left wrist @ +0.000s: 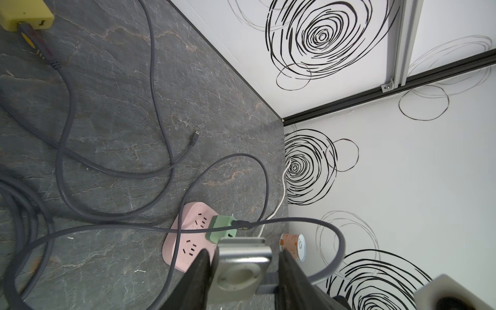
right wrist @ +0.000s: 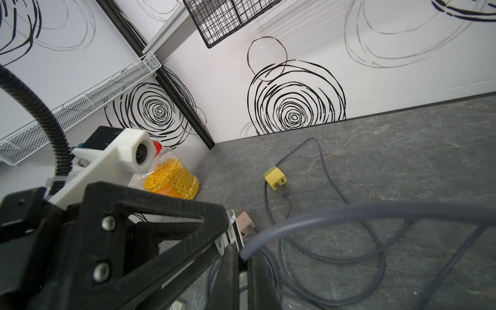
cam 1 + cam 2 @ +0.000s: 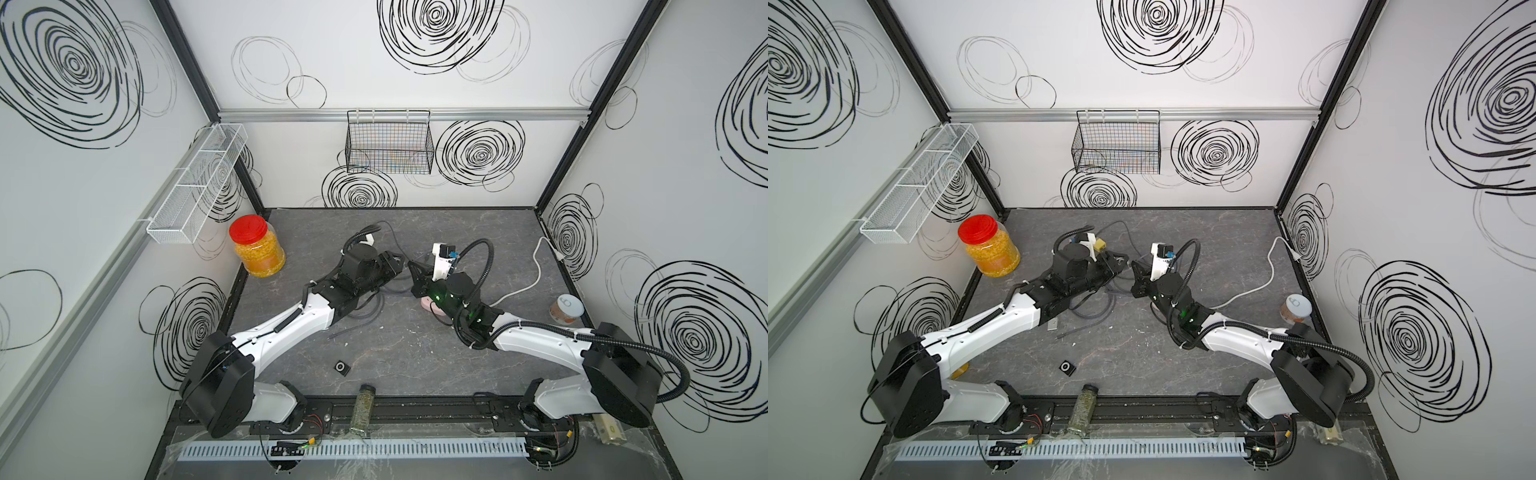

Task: Charge mp3
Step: Insert the charging cable into the MP3 player.

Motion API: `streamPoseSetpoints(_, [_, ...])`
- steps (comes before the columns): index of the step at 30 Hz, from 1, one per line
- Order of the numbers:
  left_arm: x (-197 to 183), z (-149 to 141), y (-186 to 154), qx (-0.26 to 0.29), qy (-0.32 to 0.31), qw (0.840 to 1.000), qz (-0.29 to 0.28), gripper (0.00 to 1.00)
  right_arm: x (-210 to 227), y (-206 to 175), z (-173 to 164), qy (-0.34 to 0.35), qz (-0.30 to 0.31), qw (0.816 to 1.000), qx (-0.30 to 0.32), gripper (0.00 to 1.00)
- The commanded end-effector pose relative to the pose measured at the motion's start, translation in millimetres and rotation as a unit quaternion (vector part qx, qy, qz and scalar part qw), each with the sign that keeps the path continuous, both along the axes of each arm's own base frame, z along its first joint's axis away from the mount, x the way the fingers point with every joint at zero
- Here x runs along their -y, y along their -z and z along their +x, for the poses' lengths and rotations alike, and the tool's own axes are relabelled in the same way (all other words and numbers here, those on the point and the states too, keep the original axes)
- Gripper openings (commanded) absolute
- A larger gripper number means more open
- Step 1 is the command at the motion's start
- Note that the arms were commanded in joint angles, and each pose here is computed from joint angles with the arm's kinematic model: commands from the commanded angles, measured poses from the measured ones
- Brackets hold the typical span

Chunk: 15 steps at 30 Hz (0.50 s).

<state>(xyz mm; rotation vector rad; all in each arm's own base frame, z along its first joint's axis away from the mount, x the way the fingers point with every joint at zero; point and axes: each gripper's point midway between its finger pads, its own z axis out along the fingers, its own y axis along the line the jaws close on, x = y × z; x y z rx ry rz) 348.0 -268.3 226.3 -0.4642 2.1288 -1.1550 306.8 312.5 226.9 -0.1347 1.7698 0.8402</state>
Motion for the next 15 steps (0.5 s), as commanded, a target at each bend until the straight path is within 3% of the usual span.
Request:
streamPoseSetpoints(1, [28.8, -19.1, -140.4, 0.168, 0.080, 0.972, -0.143, 0.43, -3.3, 83.0, -33.0, -0.065, -0.115, 0.987, -0.092, 0.00])
streamPoseSetpoints(15, [51.4, -22.4, -125.7, 0.139, 0.116, 0.975, -0.126, 0.34, -7.2, 43.9, -25.9, -0.061, -0.082, 0.994, -0.047, 0.00])
